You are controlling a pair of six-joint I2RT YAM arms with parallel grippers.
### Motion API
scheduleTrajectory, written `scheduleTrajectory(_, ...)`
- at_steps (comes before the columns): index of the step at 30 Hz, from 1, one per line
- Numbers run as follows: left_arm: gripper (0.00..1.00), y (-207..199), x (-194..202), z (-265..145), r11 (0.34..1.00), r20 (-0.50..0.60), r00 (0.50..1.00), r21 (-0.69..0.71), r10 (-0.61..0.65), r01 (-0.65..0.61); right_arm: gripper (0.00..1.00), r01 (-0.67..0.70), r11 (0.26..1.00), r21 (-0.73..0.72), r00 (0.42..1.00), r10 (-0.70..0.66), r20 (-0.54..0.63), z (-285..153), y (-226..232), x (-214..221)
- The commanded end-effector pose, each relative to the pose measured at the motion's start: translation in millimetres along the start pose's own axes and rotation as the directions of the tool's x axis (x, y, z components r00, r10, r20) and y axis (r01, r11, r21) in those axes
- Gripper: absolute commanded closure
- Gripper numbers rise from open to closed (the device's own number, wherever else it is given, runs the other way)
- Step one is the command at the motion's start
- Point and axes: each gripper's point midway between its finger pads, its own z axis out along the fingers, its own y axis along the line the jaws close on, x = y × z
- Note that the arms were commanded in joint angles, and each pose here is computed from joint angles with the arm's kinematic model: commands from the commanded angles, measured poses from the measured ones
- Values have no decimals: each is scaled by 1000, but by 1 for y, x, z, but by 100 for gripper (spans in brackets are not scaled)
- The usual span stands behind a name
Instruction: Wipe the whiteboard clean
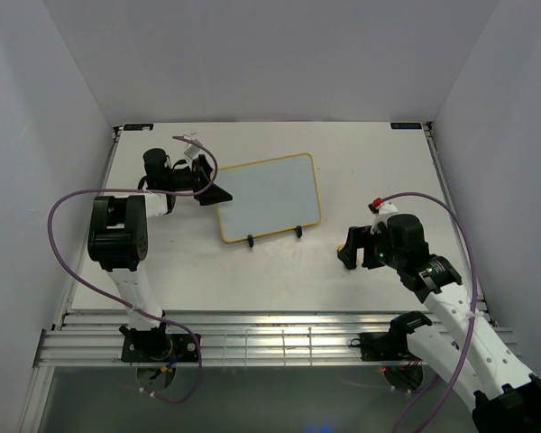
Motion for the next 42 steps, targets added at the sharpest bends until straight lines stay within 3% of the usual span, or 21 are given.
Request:
scheduleTrajectory(1,2,-46,-9,-7,979,-45,991,167,128,-119,13,22,999,-28,999,-20,39,1,5,-8)
scheduleTrajectory(8,2,-40,-11,-5,983,-30,990,126,137,-132,13,23,999,-30,999,-22,37,1,5,-8)
scheduleTrajectory(17,2,-4,-22,-35,986,49,994,-139,101,-94,13,14,1000,-17,1000,-14,15,4,3,-4)
scheduleTrajectory(23,2,-12,-40,-44,964,82,989,-246,123,-100,13,-30,994,101,997,37,-65,19,-18,7)
scheduleTrajectory(27,2,-7,-44,-56,930,122,991,-367,61,-13,13,-33,983,182,991,56,-119,35,-35,18)
scheduleTrajectory(28,2,-2,-47,-61,908,141,989,-419,37,26,13,-31,979,201,991,56,-121,37,-38,17)
scheduleTrajectory(31,2,13,-58,-91,726,266,962,-649,-65,228,13,-12,967,256,988,51,-146,45,-49,16)
scheduleTrajectory(32,2,22,-60,-108,617,325,943,-728,-72,298,14,-1,966,260,986,44,-159,48,-51,16)
scheduleTrajectory(35,2,3,-47,-128,485,361,929,-800,-83,354,17,13,968,252,970,49,-239,64,-53,29)
scheduleTrajectory(36,2,3,-37,-144,381,375,924,-845,-78,375,18,25,972,235,970,34,-243,69,-52,29)
scheduleTrajectory(39,2,-14,-33,-161,295,387,922,-880,-5,371,21,37,969,244,959,34,-280,79,-58,39)
scheduleTrajectory(42,2,-33,-40,-157,322,381,924,-875,0,361,23,54,971,234,961,13,-276,87,-58,35)
